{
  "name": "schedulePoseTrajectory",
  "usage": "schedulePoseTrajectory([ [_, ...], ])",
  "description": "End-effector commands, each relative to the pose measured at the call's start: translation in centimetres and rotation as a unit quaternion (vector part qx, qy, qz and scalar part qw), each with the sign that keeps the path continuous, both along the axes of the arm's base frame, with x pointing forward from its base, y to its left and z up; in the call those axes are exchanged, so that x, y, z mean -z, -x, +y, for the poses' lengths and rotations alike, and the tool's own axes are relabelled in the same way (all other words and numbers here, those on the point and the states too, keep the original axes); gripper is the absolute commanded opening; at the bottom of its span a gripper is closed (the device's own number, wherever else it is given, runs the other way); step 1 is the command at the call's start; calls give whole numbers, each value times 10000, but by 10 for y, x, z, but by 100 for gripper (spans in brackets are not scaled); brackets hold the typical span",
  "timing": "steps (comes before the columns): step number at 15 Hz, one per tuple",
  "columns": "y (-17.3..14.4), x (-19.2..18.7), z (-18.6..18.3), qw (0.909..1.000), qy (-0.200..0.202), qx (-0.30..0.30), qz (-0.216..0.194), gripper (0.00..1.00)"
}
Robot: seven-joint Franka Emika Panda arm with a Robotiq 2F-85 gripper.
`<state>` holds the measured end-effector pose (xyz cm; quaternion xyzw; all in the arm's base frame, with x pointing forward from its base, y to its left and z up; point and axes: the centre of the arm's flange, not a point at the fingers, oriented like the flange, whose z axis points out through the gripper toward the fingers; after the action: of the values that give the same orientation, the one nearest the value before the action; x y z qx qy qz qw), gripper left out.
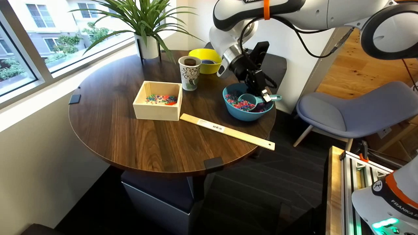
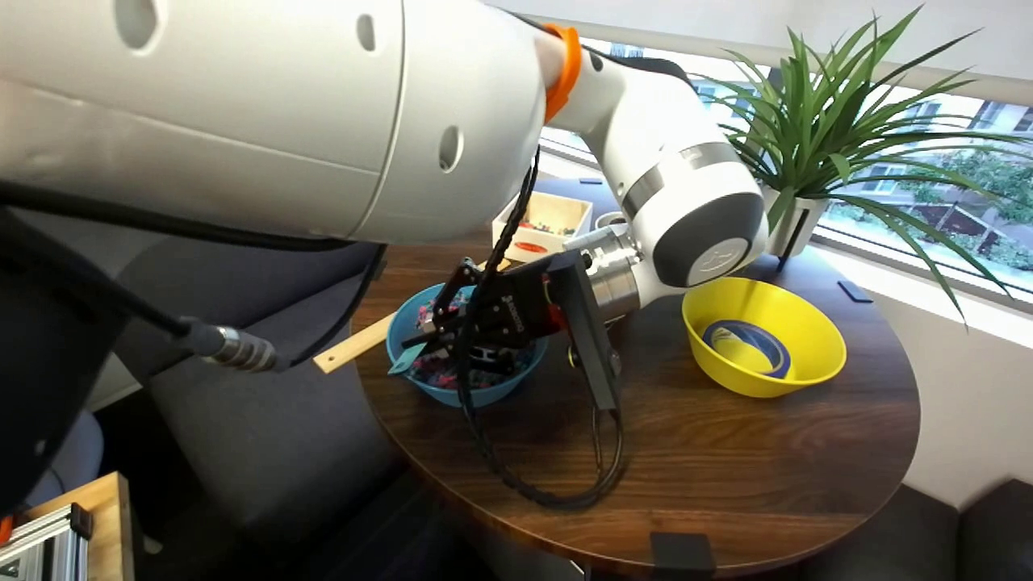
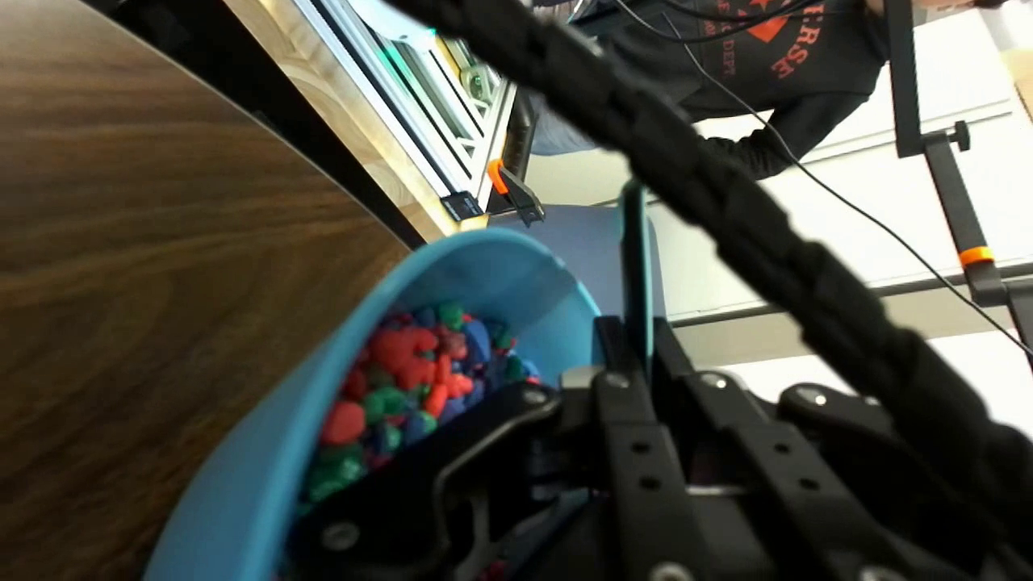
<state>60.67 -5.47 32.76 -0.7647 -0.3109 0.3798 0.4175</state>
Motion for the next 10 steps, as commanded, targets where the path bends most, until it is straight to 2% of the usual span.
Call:
schedulePoseTrajectory([
  [1,-45,-37,-27,9993,-222,297,0,2],
  [8,-52,-76,-51,9970,-353,597,-345,2],
  [9,-48,-83,-50,9974,-435,367,-444,2],
  [10,-9,-52,-32,9974,-301,489,-444,8],
])
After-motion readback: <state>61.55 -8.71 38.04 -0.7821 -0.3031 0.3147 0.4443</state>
